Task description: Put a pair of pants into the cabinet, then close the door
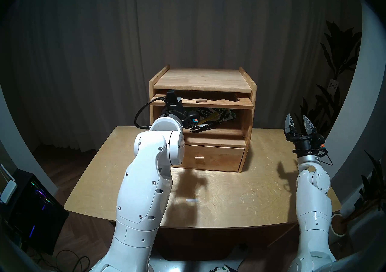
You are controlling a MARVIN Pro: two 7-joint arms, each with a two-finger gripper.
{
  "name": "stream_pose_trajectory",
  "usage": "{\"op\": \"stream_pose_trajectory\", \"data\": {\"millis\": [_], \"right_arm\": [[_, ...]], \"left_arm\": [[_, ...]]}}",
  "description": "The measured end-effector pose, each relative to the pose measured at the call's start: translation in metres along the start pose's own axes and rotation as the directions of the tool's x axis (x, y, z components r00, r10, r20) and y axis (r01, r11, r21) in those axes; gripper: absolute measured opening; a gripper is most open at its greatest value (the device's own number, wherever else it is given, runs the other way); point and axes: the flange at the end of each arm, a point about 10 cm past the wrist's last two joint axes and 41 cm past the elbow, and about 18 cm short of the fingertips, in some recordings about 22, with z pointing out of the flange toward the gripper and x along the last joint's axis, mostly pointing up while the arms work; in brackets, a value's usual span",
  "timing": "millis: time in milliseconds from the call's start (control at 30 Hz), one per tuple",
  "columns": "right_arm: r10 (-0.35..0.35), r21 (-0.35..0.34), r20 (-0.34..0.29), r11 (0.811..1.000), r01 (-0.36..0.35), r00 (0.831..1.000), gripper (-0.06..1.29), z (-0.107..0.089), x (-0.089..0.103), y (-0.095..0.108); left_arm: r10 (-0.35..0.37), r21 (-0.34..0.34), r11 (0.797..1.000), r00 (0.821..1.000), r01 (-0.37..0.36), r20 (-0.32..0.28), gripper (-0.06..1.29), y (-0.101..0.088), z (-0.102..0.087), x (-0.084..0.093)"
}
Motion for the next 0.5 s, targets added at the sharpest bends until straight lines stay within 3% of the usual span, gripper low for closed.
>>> {"op": "stream_pose_trajectory", "data": {"millis": [500], "right_arm": [[0.000, 0.000, 0.000, 1.000, 0.000, 1.000, 1.20, 0.000, 0.000, 0.000]], "left_arm": [[-0.028, -0.017, 0.999, 1.000, 0.028, 0.001, 0.04, 0.007, -0.050, -0.007]]}}
